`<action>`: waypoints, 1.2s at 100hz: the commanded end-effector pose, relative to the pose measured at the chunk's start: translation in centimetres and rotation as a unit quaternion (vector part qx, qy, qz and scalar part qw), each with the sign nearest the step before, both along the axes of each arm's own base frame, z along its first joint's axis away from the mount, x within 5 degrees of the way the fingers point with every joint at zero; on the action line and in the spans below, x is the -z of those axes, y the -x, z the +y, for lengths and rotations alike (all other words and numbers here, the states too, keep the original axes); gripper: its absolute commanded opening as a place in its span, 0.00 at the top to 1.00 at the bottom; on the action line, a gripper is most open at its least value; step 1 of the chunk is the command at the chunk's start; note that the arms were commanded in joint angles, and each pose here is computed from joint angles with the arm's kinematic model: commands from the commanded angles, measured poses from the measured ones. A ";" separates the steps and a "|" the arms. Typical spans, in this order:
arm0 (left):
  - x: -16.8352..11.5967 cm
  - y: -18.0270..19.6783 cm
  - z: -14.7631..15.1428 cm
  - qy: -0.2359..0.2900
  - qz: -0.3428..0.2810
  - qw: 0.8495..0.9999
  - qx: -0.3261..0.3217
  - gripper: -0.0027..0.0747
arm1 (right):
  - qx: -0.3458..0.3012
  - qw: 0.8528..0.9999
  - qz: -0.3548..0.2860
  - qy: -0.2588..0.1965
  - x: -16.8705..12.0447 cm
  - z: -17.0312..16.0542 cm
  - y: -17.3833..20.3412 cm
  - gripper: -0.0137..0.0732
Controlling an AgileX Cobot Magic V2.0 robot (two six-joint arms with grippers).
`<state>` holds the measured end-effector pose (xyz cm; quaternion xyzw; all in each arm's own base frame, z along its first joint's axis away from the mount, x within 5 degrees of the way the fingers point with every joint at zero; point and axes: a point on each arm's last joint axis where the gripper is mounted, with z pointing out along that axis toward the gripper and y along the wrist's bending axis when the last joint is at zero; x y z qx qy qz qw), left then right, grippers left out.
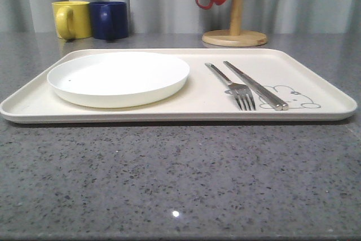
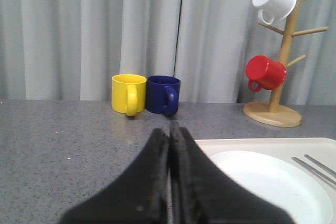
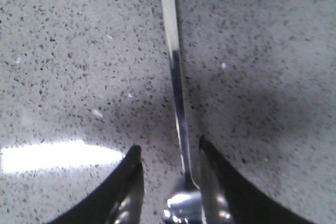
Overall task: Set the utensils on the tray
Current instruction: 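Grasp the silver spoon with the right gripper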
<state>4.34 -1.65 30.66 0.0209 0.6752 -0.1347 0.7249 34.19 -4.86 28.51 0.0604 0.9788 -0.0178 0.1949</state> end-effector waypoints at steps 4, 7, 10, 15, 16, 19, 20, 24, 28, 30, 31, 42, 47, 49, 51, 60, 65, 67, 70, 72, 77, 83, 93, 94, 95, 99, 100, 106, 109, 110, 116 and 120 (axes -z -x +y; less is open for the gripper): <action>-1.3 0.1 0.3 0.013 -0.034 0.999 -0.016 0.99 | -0.006 0.999 -0.042 0.019 -1.4 -0.4 -0.6 0.52; -1.3 0.1 0.3 0.013 -0.034 0.999 -0.016 0.99 | -0.006 0.999 -0.039 0.019 -1.2 -0.5 -0.7 0.52; -1.3 0.1 0.3 0.013 -0.034 0.999 -0.016 0.99 | -0.007 0.999 -0.038 0.022 -1.0 -0.5 -0.8 0.52; -1.3 0.1 0.3 0.013 -0.034 0.999 -0.016 0.99 | -0.007 0.999 -0.037 0.022 -0.8 -0.6 -1.0 0.52; -1.3 0.1 0.3 0.013 -0.034 0.999 -0.016 0.99 | -0.007 0.999 -0.036 0.022 -0.7 -0.6 -1.0 0.52; -1.3 0.1 0.3 0.013 -0.034 0.999 -0.016 0.99 | -0.007 0.999 -0.036 0.022 -0.7 -0.6 -1.1 0.52; -1.3 0.1 0.3 0.013 -0.034 0.999 -0.016 0.99 | -0.007 0.999 -0.037 0.022 -0.7 -0.6 -1.1 0.52; -1.3 0.1 0.3 0.013 -0.034 0.999 -0.016 0.99 | -0.007 0.999 -0.036 0.024 -0.6 -0.6 -1.3 0.52; -1.3 0.1 0.3 0.013 -0.034 0.999 -0.016 0.99 | -0.008 0.999 -0.037 0.025 -0.6 -0.7 -1.3 0.52; -1.3 0.1 0.3 0.013 -0.034 0.999 -0.016 0.99 | -0.008 0.999 -0.038 0.026 -0.5 -0.7 -1.4 0.52; -1.3 0.1 0.3 0.013 -0.034 0.999 -0.016 0.99 | -0.008 0.999 -0.038 0.026 -0.5 -0.7 -1.4 0.52; -1.3 0.1 0.3 0.013 -0.034 0.999 -0.016 0.99 | -0.009 0.999 -0.035 0.030 -0.2 -0.8 -1.6 0.52; -1.3 0.1 0.3 0.013 -0.034 0.999 -0.016 0.99 | -0.009 0.999 -0.031 0.029 0.1 -0.8 -1.7 0.52; -1.3 0.1 0.3 0.013 -0.034 0.999 -0.016 0.99 | -0.009 0.999 -0.030 0.029 0.2 -0.8 -1.7 0.52; -1.3 0.1 0.3 0.013 -0.034 0.999 -0.016 0.99 | -0.010 0.999 -0.027 0.029 0.3 -0.8 -1.8 0.52; -1.3 0.1 0.3 0.013 -0.034 0.999 -0.016 0.99 | -0.010 0.999 -0.017 0.027 0.9 -0.8 -2.0 0.52; -1.3 0.1 0.3 0.013 -0.034 0.999 -0.016 0.99 | -0.010 1.000 -0.012 0.027 1.2 -0.8 -2.0 0.53; -1.3 0.1 0.3 0.013 -0.034 0.999 -0.016 0.99 | -0.010 1.000 -0.012 0.026 1.2 -0.8 -2.1 0.53; -1.3 0.1 0.3 0.013 -0.034 0.999 -0.016 0.99 | -0.010 1.000 -0.010 0.026 1.3 -0.9 -2.1 0.53; -1.3 0.1 0.3 0.013 -0.034 0.999 -0.016 0.99 | -0.010 1.000 -0.010 0.026 1.3 -0.9 -2.1 0.53; -1.3 0.1 0.3 0.013 -0.034 0.999 -0.016 0.99 | -0.010 1.000 -0.010 0.026 1.3 -0.9 -2.1 0.56; -1.3 0.1 0.3 0.013 -0.034 0.999 -0.016 0.99 | -0.010 1.000 -0.010 0.026 1.3 -0.9 -2.1 0.63; -1.3 0.1 0.3 0.013 -0.034 0.999 -0.016 0.99 | -0.010 1.000 -0.007 0.025 1.3 -0.8 -2.0 0.81; -1.3 0.1 0.3 0.013 -0.034 0.999 -0.016 0.99 | -0.009 1.000 -0.008 0.025 1.3 -0.8 -2.0 0.83; -1.3 0.1 0.3 0.013 -0.034 0.999 -0.016 0.99 | -0.009 1.000 -0.008 0.026 1.2 -0.8 -2.0 0.84; -1.3 0.1 0.3 0.013 -0.034 0.999 -0.016 0.99 | -0.009 1.000 -0.009 0.026 1.2 -0.8 -2.0 0.89; -1.3 0.1 0.3 0.013 -0.034 0.999 -0.016 0.99 | -0.009 1.000 -0.010 0.026 1.1 -0.8 -2.0 0.89; -1.3 0.1 0.3 0.013 -0.034 0.999 -0.016 0.99 | -0.008 1.000 -0.013 0.024 0.7 -0.8 -2.0 0.93; -1.3 0.1 0.3 0.013 -0.034 0.999 -0.016 0.99 | -0.007 1.000 -0.015 0.020 0.3 -0.7 -1.9 0.92; -1.3 0.1 0.3 0.013 -0.034 0.999 -0.016 0.99 | -0.006 1.000 -0.016 0.018 0.2 -0.7 -1.9 0.92; -1.3 0.1 0.3 0.013 -0.034 0.999 -0.016 0.99 | -0.004 1.000 -0.023 0.006 -0.8 -0.4 -1.8 0.92; -1.3 0.1 0.3 0.013 -0.034 0.999 -0.016 0.99 | -0.005 0.999 -0.031 -0.006 -1.6 0.0 -1.6 0.92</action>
